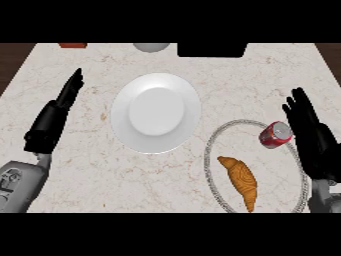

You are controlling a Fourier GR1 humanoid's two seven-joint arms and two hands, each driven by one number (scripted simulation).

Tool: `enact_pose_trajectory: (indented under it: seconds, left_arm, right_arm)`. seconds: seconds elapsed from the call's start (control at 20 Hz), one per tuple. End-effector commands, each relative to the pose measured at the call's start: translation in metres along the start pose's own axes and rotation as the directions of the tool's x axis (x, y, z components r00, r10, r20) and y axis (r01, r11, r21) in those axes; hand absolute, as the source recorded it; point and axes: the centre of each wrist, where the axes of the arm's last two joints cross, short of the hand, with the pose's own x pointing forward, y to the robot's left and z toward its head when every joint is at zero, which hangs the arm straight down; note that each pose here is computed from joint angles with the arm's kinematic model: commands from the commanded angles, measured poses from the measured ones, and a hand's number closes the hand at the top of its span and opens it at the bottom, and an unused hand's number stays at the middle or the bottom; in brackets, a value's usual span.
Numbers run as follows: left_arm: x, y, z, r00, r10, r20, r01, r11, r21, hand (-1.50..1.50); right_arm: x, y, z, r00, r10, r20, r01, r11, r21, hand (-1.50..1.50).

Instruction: Pick the can from the placemat and place it in the plate

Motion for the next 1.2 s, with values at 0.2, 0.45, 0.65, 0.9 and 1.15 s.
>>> enact_pose_trajectory:
  seconds: [0.2, 0.45, 0.65, 0.9, 1.15]
  left_arm:
    - [0.033, 0.010, -0.019, 0.995, 0.076, 0.068, -0.078, 0.996, 0.032, 0.00]
    - [0.031, 0.017, -0.018, 0.990, 0.141, 0.007, -0.141, 0.990, 0.030, 0.00]
    - [0.045, 0.040, -0.013, 0.986, 0.169, -0.016, -0.168, 0.985, 0.043, 0.00]
    - [0.040, 0.028, -0.004, 0.986, 0.163, -0.043, -0.160, 0.985, 0.058, 0.00]
    - [0.041, 0.038, 0.004, 0.986, 0.160, -0.043, -0.156, 0.985, 0.077, 0.00]
  right_arm:
    - [0.043, 0.081, -0.014, 0.934, 0.041, 0.356, -0.239, 0.811, 0.534, 1.50]
    - [0.012, 0.041, -0.025, 0.577, 0.676, 0.459, -0.809, 0.549, 0.208, 1.50]
    - [-0.070, 0.076, 0.007, 0.821, 0.397, 0.409, -0.504, 0.842, 0.194, -1.50]
    - [-0.084, 0.065, 0.002, 0.808, 0.257, 0.530, -0.398, 0.902, 0.169, -1.50]
    - [-0.013, 0.040, -0.006, 0.709, 0.391, 0.587, -0.533, 0.842, 0.082, -1.50]
